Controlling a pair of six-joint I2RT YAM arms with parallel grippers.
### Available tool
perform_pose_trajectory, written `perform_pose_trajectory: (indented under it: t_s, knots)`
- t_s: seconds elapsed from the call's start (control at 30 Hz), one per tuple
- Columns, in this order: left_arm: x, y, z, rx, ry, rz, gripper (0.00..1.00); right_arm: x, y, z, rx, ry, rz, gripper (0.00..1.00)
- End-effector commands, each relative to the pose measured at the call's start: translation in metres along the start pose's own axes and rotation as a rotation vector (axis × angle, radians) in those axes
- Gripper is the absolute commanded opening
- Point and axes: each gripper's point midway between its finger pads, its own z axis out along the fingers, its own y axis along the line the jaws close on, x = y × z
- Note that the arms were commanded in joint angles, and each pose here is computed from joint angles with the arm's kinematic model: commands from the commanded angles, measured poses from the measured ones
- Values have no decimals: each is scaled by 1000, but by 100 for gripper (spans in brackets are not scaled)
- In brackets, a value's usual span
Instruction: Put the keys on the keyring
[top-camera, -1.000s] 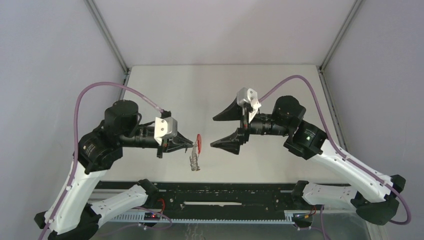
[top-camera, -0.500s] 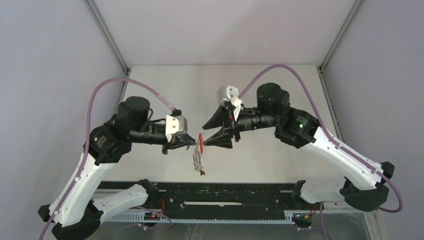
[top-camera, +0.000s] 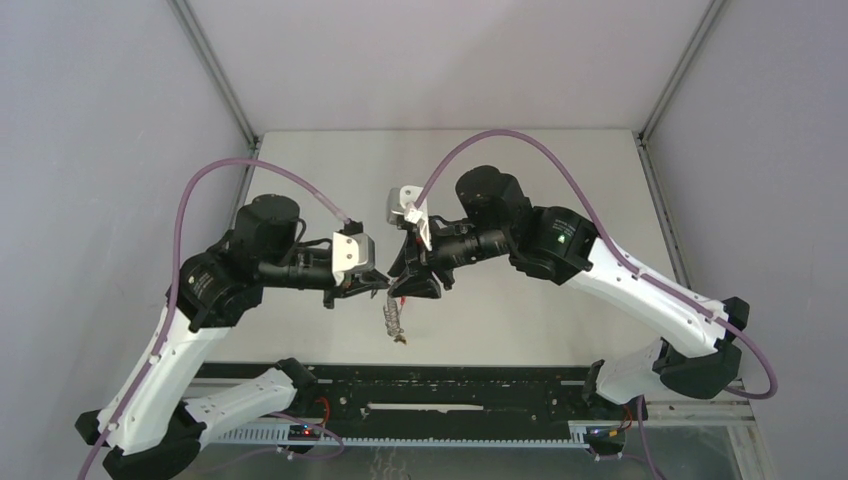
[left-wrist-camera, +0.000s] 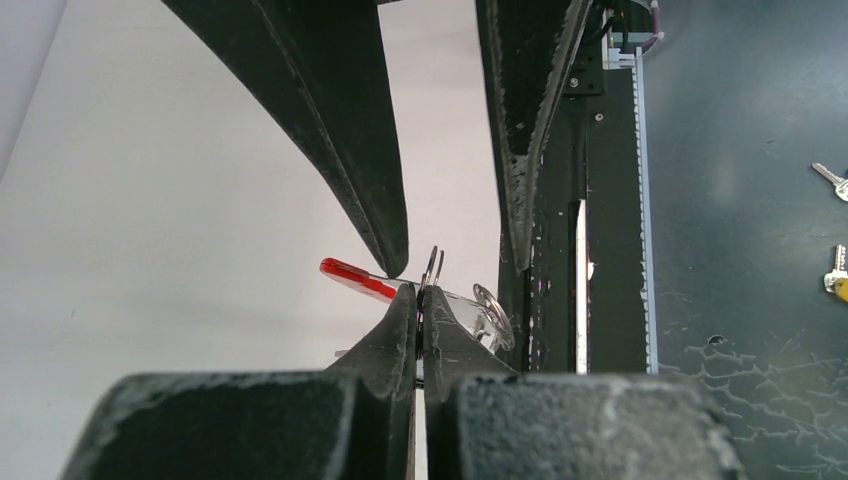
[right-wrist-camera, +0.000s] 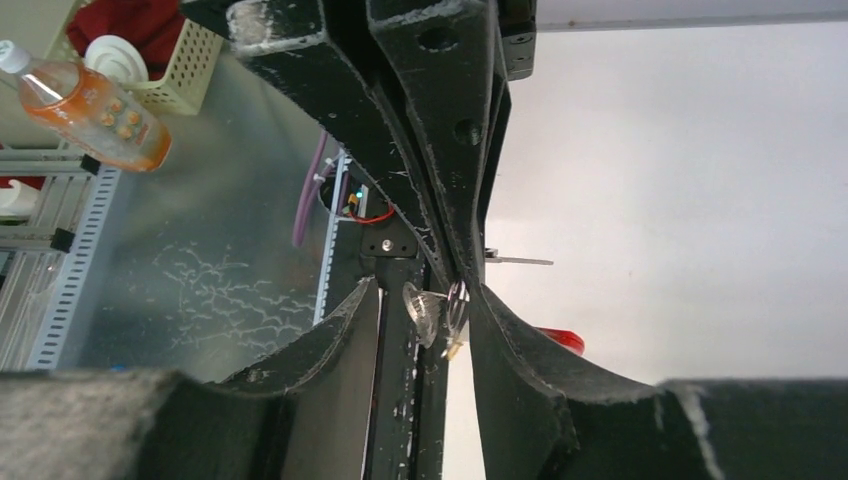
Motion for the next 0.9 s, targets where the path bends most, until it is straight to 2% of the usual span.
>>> perform_pose_trajectory:
  t_s: [0.0,0.27,0.6,0.77,0.87]
  knots:
    - [-3,2,-4,-21,-21,41,0,-13,0,-7,42,-4,-45,45]
    - [-6,-1,-6,-16,-31,47,0,-11,-5,-3,67,15,-39,37]
    - [-6,-4,-8,-11,-30,55,0,-8,-9,5,57,34,-24,35]
    - [-8,-5,-10,-11,-37,64,0,-7,-9,8,45,37,-14,23]
    - [-8,-6,-10,-9,-39,65,0,-8,-10,9,46,36,-13,8]
